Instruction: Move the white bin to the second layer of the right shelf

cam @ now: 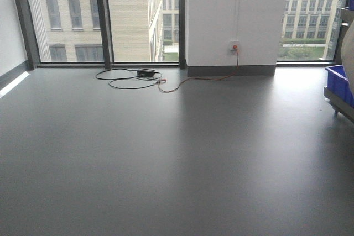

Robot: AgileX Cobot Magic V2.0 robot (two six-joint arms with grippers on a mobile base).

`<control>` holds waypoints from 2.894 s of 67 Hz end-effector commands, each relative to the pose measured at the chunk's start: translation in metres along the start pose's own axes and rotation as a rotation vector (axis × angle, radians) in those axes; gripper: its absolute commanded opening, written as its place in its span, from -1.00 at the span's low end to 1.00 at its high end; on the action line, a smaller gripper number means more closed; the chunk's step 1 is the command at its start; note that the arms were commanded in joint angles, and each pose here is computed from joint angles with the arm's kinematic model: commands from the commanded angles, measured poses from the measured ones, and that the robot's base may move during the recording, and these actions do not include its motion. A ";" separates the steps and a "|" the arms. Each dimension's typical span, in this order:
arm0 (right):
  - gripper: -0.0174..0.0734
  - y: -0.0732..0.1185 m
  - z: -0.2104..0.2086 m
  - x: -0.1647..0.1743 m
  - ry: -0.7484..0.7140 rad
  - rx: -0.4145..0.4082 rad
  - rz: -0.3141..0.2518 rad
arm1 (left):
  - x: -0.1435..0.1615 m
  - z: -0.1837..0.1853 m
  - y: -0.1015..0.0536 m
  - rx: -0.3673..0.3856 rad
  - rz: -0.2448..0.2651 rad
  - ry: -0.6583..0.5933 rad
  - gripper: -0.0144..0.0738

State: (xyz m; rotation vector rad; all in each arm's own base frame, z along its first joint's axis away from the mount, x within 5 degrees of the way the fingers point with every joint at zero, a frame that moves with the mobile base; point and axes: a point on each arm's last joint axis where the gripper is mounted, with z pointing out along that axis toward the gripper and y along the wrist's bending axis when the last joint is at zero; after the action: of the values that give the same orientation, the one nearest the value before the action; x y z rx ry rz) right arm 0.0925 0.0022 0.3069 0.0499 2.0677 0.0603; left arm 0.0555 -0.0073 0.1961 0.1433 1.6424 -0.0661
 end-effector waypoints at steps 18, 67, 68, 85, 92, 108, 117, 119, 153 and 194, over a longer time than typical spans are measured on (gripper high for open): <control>-0.51 0.001 -0.005 -0.016 -0.117 -0.007 0.007 | 0.004 0.001 0.000 0.003 -0.005 -0.064 -0.48; -0.51 0.001 -0.005 -0.016 -0.117 -0.007 0.007 | 0.004 0.001 -0.001 0.005 -0.005 -0.065 -0.48; -0.51 0.001 -0.005 -0.016 -0.117 -0.007 0.007 | 0.004 0.001 -0.001 0.005 -0.005 -0.065 -0.48; -0.51 0.001 -0.005 -0.016 -0.117 -0.007 0.007 | 0.004 0.001 -0.001 0.005 -0.005 -0.065 -0.48; -0.51 0.001 -0.005 -0.016 -0.117 -0.007 0.007 | 0.004 0.001 -0.001 0.005 -0.005 -0.065 -0.48; -0.51 0.001 -0.005 -0.016 -0.117 -0.007 0.007 | 0.004 0.001 -0.001 0.005 -0.005 -0.065 -0.48; -0.51 0.001 -0.005 -0.016 -0.117 -0.007 0.007 | 0.004 0.001 -0.001 0.005 -0.005 -0.065 -0.48; -0.51 0.001 -0.005 -0.016 -0.117 -0.007 0.007 | 0.004 0.001 -0.001 0.005 -0.005 -0.065 -0.48; -0.51 0.001 -0.005 -0.016 -0.117 -0.007 0.007 | 0.004 0.001 -0.001 0.005 -0.005 -0.065 -0.48; -0.51 0.001 -0.005 -0.016 -0.117 -0.007 0.007 | 0.004 0.001 -0.001 0.005 -0.005 -0.065 -0.48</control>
State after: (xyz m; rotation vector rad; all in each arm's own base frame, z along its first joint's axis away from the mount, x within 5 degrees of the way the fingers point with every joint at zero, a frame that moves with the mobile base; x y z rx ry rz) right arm 0.0925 0.0024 0.3069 0.0523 2.0676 0.0662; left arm 0.0554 -0.0074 0.1961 0.1453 1.6423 -0.0680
